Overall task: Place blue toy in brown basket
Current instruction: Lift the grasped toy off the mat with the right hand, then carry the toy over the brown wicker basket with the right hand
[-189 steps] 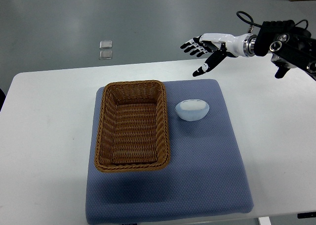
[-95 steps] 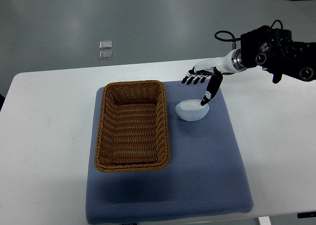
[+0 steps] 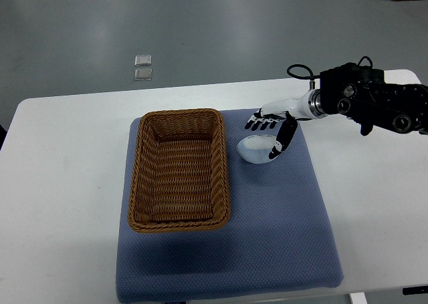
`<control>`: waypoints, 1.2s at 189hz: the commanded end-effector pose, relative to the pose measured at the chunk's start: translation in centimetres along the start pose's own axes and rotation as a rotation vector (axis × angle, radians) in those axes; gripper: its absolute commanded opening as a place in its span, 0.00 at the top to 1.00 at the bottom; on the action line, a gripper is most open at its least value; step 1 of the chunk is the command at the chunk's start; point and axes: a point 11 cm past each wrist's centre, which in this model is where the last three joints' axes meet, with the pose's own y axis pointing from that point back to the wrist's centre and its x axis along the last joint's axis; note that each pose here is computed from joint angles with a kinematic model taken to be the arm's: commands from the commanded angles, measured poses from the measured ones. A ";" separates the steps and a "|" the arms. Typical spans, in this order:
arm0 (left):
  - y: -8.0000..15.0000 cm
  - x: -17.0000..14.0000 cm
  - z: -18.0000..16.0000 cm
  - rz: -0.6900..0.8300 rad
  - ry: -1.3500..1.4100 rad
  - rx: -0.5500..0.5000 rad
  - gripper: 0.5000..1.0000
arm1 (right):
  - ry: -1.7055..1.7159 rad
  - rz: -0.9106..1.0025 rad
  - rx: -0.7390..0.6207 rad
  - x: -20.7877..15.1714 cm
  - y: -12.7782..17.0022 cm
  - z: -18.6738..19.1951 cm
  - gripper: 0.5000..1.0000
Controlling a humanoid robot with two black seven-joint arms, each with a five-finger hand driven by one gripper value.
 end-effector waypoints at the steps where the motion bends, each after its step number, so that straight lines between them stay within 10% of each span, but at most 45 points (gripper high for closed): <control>1: 0.0 -0.2 0.1 -0.004 -0.001 -0.002 0.00 | -0.009 -0.002 0.001 -0.7 -0.4 0.2 0.21; 46: 0.0 -0.1 0.0 -0.003 -0.001 0.000 0.00 | -0.025 0.006 0.002 -1.9 -1.5 0.3 0.29; 100: 0.0 0.0 0.0 0.000 -0.001 0.000 0.00 | 0.021 0.027 -0.029 -2.7 -2.2 1.3 0.99; 171: 0.0 -0.1 0.0 -0.003 -0.001 0.000 0.00 | 0.070 0.096 -0.018 2.9 2.1 0.0 1.00; 227: 0.0 -0.1 0.1 -0.003 0.000 -0.002 0.00 | 0.159 0.082 0.111 4.1 1.5 -8.1 1.00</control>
